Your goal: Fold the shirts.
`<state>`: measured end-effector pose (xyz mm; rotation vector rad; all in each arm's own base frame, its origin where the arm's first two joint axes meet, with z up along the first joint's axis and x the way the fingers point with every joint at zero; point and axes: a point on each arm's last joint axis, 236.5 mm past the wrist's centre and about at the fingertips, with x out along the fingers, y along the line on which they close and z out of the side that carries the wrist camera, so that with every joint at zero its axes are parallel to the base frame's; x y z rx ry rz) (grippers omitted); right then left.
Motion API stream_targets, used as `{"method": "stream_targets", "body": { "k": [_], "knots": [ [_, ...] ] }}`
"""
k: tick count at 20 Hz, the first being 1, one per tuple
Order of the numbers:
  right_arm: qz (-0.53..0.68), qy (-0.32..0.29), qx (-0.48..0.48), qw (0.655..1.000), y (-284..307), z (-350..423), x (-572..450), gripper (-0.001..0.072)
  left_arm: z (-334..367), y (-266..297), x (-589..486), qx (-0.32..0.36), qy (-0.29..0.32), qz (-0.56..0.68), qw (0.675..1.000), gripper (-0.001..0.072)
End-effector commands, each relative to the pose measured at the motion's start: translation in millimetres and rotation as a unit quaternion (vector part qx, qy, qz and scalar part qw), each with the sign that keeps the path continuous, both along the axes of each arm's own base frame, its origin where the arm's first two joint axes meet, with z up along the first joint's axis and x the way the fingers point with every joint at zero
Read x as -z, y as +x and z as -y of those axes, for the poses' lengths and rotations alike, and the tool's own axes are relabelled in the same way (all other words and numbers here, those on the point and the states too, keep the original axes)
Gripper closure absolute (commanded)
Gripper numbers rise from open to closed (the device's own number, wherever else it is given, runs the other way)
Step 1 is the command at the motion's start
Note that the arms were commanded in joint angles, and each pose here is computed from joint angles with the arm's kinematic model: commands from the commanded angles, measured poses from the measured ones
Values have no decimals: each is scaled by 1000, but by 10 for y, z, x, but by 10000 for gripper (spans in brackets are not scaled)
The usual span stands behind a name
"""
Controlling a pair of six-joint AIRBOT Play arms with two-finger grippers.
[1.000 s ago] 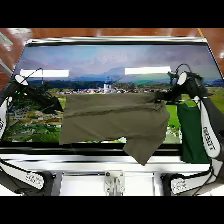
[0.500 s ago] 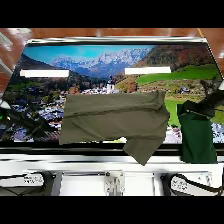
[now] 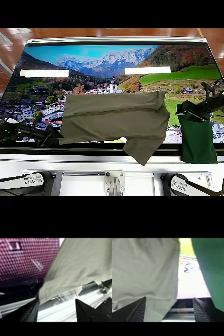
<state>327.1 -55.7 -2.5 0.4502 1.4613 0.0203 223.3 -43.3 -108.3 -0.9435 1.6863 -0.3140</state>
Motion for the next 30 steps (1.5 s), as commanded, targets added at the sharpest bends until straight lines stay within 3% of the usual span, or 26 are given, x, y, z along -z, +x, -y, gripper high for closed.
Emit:
{"method": "stream_targets", "body": {
  "k": [1, 14, 15, 16, 17, 22, 24, 25, 30],
  "knots": [
    [5, 5, -3, 1000, 23, -50, -7, 22, -26, 47, 5, -14, 1, 7, 1000, 199],
    [5, 5, -2, 1000, 27, -52, -8, 22, -35, -78, 238, -15, 34, -2, 999, 205],
    [3, 6, -3, 1000, 15, -57, -8, 22, -20, -17, 259, -25, 37, 6, 999, 238],
    [0, 7, -4, 1000, 1, -62, -8, 22, -26, 42, 280, -34, 44, 11, 998, 411],
    [-4, 9, -6, 1000, -22, -71, -7, 22, -47, 79, 302, -45, 52, 10, 998, 518],
    [-32, -21, -15, 999, -159, 60, 51, 22, -73, 105, 314, -52, 58, 11, 997, 520],
    [-53, -11, -17, 998, -275, 9, 153, 22, -51, 82, 297, -47, 52, 9, 997, 668],
    [-70, -4, -20, 997, -375, -43, 240, 22, -40, 70, 287, -44, 49, 7, 998, 668],
    [-115, 142, -42, 982, -896, -782, 717, 12, 25, 6, 218, -22, 30, 9, 999, 671]
  ]
}}
